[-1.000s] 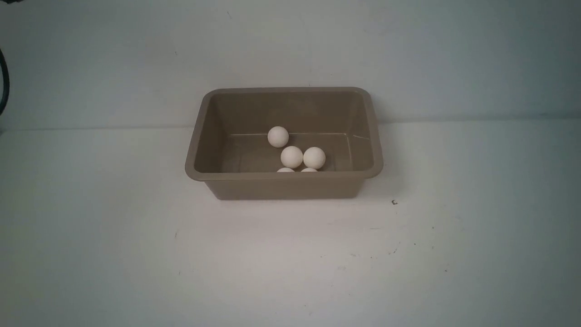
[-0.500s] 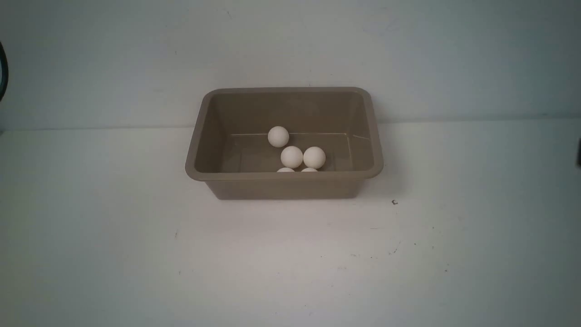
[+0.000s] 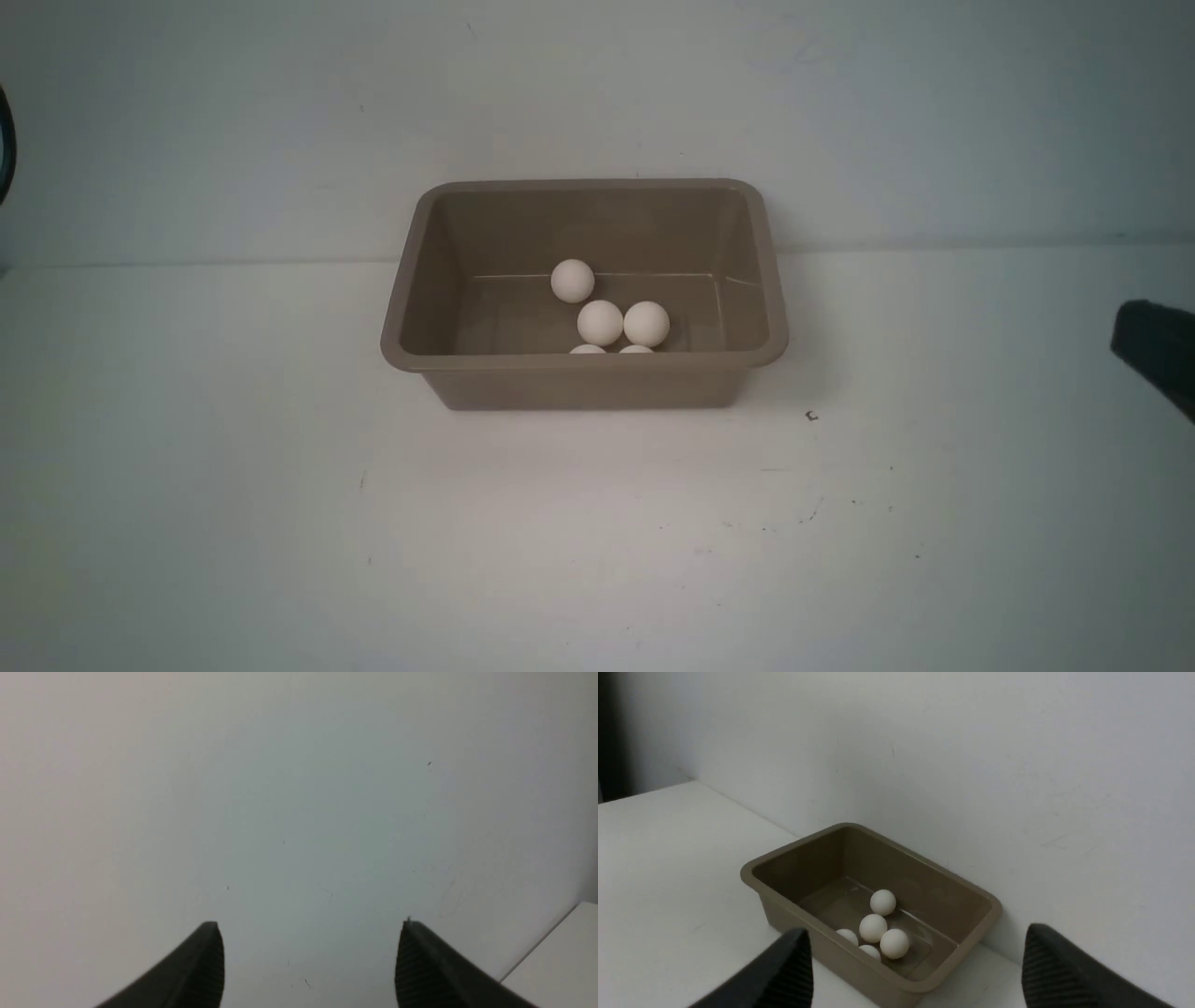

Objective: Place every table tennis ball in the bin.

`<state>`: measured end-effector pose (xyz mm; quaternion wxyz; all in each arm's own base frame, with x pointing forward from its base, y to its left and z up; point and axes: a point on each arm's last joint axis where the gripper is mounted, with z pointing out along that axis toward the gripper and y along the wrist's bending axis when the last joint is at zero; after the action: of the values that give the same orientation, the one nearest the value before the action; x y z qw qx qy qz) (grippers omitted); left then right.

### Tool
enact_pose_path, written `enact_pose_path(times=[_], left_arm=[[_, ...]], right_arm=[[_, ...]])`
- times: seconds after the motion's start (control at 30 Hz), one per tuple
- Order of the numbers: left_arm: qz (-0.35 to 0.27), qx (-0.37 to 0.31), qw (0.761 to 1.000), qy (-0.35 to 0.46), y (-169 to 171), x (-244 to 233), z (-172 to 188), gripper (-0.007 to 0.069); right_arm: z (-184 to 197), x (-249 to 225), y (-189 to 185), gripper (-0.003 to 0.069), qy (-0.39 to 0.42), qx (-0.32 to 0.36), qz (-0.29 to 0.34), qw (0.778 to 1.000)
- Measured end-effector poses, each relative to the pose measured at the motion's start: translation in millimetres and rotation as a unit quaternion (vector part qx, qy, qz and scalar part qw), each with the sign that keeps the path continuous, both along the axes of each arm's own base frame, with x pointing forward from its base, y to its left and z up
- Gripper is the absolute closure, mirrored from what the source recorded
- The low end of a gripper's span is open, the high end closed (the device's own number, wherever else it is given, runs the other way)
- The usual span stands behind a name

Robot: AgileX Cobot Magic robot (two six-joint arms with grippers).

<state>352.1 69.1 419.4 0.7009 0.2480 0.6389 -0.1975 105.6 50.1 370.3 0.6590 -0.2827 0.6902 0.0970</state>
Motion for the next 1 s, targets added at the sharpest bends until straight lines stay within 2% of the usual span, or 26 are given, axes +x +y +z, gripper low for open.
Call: enact_pose_path(times=[0.23,0.57,0.77,1.0], left_arm=[[0.000,0.000,1.000,0.000,0,0,0,0.0179],[0.000,0.000,1.000,0.000,0,0,0,0.0179],[0.000,0.000,1.000,0.000,0,0,0,0.0179],[0.000,0.000,1.000,0.000,0,0,0,0.0217]], right_arm=[[0,3,-4,0.0113,-0.033,-0.028,-0.021,0.999],[-29,11,-8,0.0113,-0.006,-0.019,-0.055,0.998],[-39,12,-8,0.0113,0.015,0.001,-0.054,0.998],[-42,10,-4,0.0130,0.028,0.013,-0.031,0.999]])
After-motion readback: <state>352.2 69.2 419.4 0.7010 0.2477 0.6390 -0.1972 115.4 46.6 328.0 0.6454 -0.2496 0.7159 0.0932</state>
